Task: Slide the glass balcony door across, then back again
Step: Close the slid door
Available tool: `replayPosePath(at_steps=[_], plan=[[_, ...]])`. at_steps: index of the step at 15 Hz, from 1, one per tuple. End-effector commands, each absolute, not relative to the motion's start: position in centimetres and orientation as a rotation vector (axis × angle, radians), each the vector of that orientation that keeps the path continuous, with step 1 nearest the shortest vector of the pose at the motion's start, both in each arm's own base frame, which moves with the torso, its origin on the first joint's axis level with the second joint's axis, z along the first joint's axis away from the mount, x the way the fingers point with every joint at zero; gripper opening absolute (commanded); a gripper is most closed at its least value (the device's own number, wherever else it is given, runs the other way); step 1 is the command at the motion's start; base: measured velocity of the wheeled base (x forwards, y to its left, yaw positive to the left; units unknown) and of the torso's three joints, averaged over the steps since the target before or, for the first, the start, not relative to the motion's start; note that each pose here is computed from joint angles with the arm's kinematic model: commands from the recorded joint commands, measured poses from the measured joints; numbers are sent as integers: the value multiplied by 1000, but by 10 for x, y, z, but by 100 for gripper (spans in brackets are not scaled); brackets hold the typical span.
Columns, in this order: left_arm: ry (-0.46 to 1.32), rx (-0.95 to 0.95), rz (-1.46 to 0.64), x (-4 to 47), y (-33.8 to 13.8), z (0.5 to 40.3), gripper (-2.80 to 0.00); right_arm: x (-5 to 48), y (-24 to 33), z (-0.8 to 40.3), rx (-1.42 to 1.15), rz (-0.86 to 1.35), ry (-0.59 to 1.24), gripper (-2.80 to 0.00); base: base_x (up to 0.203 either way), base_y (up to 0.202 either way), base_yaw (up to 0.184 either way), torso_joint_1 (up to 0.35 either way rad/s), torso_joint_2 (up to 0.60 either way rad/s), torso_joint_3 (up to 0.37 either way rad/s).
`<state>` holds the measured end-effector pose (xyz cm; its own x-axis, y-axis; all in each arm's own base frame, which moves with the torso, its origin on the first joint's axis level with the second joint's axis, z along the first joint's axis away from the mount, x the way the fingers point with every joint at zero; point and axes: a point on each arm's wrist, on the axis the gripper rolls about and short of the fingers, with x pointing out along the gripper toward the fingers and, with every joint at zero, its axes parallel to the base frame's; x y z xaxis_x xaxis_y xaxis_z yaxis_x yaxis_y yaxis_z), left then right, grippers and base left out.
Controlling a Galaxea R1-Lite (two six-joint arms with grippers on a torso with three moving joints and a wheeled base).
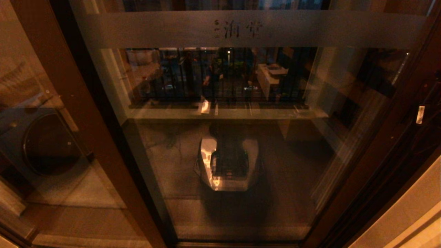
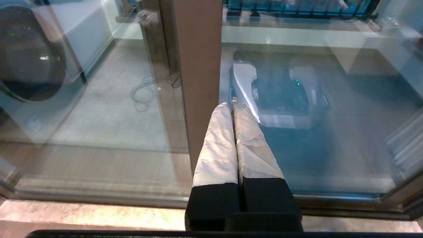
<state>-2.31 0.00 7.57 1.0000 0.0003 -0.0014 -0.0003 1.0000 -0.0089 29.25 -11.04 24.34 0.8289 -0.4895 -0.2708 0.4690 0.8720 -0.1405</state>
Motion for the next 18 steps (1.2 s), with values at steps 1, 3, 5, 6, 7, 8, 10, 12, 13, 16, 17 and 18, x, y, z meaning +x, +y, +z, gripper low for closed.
replayPosePath(at_steps=[1,3,5,6,7,8,10,12,13,16,17,18], plan=[[3,-9,1,-23,0,76,-280,290,-109,245,-71,-507,302,-280,0,0,0,0,0,0],[3,-9,2,-23,0,76,-280,291,-106,244,-67,-495,301,-280,0,0,0,0,0,0],[3,-9,1,-23,0,76,-280,293,-101,244,-53,-480,297,-280,0,0,0,0,0,0],[3,-9,0,-23,0,76,-280,294,-101,243,-53,-478,301,-280,0,0,0,0,0,0],[3,-9,2,-23,0,76,-280,295,-101,242,-53,-478,303,-280,0,0,0,0,0,0],[3,-9,2,-23,0,76,-280,298,-102,240,-51,-476,310,-280,0,0,0,0,0,0],[3,-9,2,-23,0,76,-280,302,-103,237,-50,-476,317,-280,0,0,0,0,0,0],[3,-9,2,-23,0,76,-280,305,-105,237,-50,-478,310,-280,0,0,0,0,0,0],[3,-9,2,-23,0,76,-280,306,-105,235,-49,-478,317,-280,0,0,0,0,0,0],[3,-9,2,-23,0,76,-280,311,-107,229,-46,-477,327,-280,0,0,0,0,0,0],[3,-9,0,-23,0,76,-280,316,-108,226,-47,-479,313,-280,0,0,0,0,0,0],[3,-9,2,-23,0,76,-280,321,-110,224,-50,-481,293,-280,0,0,0,0,0,0]])
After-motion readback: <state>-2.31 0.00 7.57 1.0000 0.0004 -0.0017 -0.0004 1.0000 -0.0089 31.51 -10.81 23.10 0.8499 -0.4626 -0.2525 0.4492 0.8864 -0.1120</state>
